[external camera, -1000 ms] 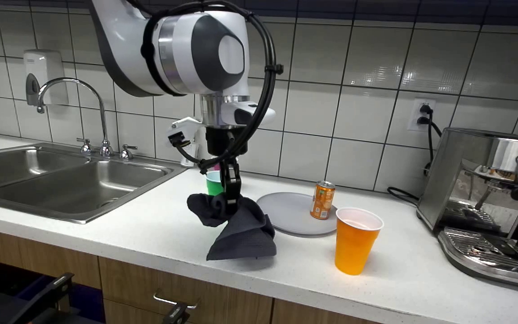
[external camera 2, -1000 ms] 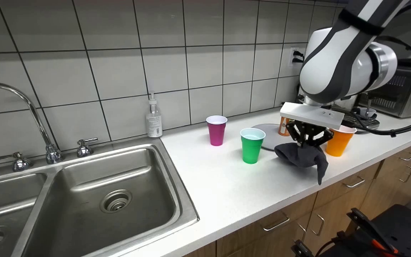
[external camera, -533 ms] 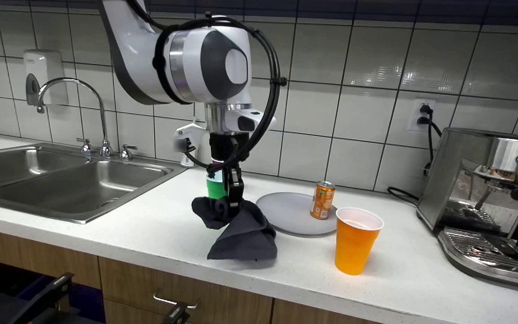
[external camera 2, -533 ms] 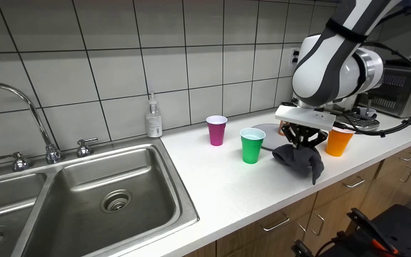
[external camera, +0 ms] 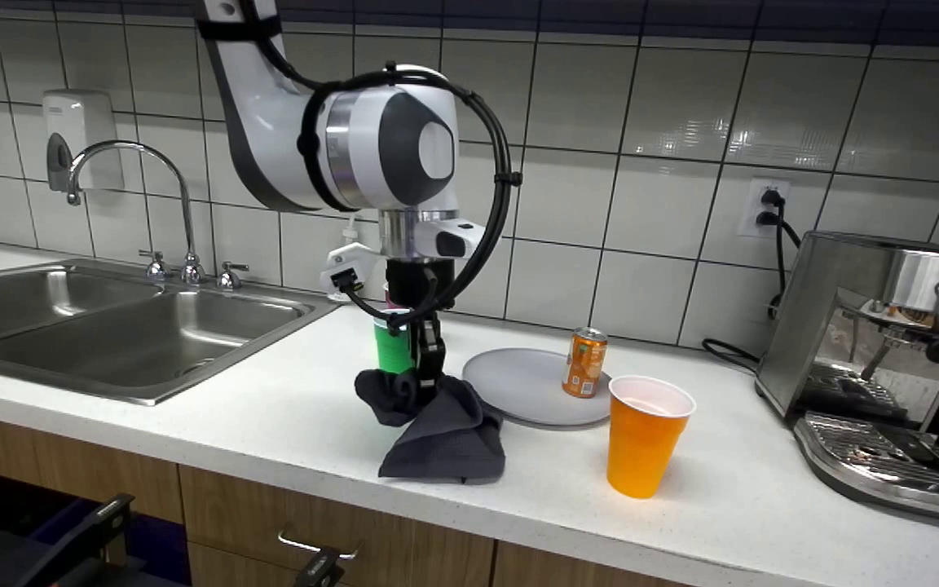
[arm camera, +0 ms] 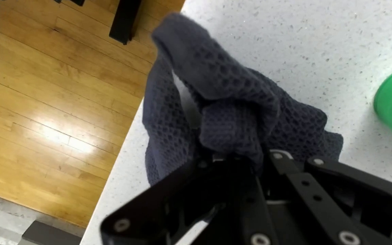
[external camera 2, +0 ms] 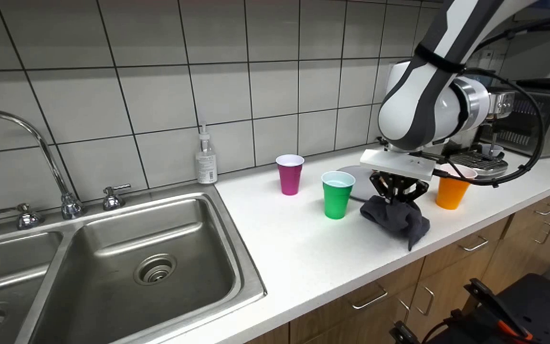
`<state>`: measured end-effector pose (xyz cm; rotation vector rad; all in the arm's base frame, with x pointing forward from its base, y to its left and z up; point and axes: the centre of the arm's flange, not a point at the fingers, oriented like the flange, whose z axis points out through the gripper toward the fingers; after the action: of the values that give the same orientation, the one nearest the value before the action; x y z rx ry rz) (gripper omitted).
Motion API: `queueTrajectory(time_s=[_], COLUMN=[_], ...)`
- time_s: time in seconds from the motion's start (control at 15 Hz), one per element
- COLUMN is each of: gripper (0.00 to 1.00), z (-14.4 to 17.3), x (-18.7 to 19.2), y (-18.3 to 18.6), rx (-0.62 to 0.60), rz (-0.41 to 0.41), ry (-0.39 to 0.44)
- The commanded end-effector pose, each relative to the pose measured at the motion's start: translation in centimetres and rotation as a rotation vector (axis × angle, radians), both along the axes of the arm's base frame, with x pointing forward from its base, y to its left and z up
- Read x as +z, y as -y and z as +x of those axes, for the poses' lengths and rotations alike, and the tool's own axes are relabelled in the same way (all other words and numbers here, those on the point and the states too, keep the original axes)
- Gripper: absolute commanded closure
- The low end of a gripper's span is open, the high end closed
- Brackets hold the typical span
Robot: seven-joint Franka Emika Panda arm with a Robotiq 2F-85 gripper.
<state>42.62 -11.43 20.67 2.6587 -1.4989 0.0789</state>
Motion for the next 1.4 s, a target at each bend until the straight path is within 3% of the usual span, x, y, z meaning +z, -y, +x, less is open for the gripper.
queueTrajectory(time_s=[0.0,0.67,0.73,0.87,1.33], gripper=[0.98,0.98,0.67,0.59,0.05], z=[1.4,3.1,3.1,3.2,3.3], x=[-1.1,-3.3,-3.5,-3.6,-2.2], y=[0.6,0.6,0.7,0.8,1.5], rx=[-0.017,-0.046,-0.05,-0.058,-0.08], rz=[-0.002,0.001,0.001,0.0,-0.009], ry=[-0.001,-0.016,-0.016,-0.015,0.007])
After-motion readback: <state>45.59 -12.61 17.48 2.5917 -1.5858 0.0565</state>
